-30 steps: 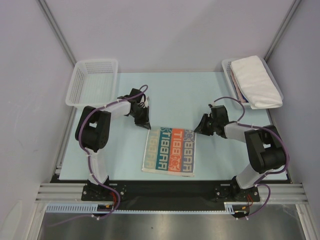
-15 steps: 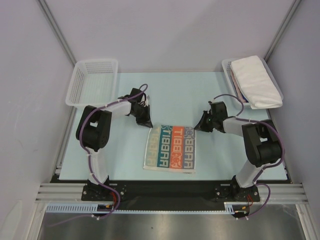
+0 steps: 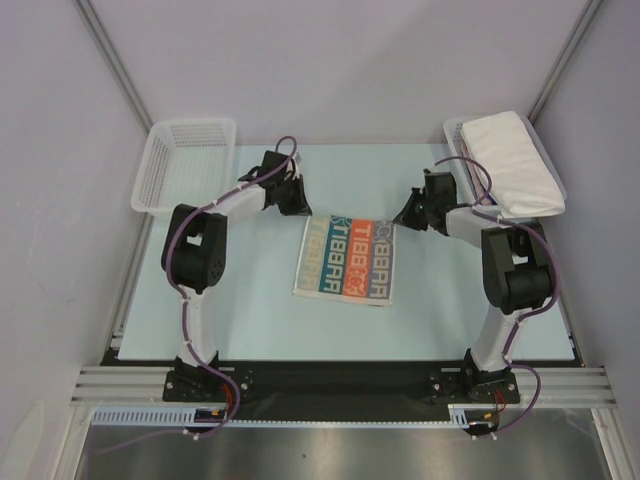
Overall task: Fold and stack the towels
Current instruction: Fold the towel
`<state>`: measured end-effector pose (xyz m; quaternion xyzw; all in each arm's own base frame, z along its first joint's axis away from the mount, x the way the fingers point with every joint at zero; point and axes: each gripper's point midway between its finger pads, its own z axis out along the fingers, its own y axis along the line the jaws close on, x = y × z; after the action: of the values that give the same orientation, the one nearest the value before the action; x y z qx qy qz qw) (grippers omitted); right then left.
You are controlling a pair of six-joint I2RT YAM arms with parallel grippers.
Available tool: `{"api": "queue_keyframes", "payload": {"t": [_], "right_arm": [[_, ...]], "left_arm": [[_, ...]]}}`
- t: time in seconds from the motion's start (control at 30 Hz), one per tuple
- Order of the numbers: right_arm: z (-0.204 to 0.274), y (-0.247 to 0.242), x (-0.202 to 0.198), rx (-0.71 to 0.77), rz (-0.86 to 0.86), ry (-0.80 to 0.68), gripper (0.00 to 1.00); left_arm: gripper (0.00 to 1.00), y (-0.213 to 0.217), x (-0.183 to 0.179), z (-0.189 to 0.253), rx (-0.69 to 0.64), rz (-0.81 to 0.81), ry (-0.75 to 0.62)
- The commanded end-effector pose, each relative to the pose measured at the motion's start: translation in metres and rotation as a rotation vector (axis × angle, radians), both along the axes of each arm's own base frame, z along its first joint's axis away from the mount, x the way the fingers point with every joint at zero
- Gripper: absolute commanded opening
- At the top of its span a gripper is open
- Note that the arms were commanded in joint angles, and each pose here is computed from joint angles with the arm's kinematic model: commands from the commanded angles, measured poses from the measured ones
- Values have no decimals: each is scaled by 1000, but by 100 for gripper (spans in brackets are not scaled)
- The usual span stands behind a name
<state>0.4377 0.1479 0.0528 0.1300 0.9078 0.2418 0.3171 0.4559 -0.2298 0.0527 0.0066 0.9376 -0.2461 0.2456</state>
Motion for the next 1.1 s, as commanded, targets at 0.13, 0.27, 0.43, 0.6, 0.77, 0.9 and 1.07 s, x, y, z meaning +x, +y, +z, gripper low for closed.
{"api": "queue_keyframes", "payload": {"t": [0.13, 0.27, 0.43, 0.6, 0.77, 0.9, 1.07], "right_arm": [[30, -4, 29, -11, -19, -93, 0], [35, -5, 24, -5, -23, -103, 0], [41, -10, 4, 5, -41, -129, 0], [47, -12, -16, 27, -54, -140, 0], [51, -12, -39, 31, -54, -151, 0], [55, -9, -53, 43, -47, -161, 0], [65, -7, -68, 44, -40, -184, 0]], "left_arm": [[0, 3, 39, 35, -34, 71, -155], [0, 12, 31, 33, -19, 92, -159], [0, 23, 8, 33, -22, 131, -172], [0, 29, -14, 37, -51, 171, -161], [0, 32, -31, 37, -79, 204, -162], [0, 34, -46, 36, -89, 211, -160], [1, 35, -57, 52, -93, 222, -206]]}}
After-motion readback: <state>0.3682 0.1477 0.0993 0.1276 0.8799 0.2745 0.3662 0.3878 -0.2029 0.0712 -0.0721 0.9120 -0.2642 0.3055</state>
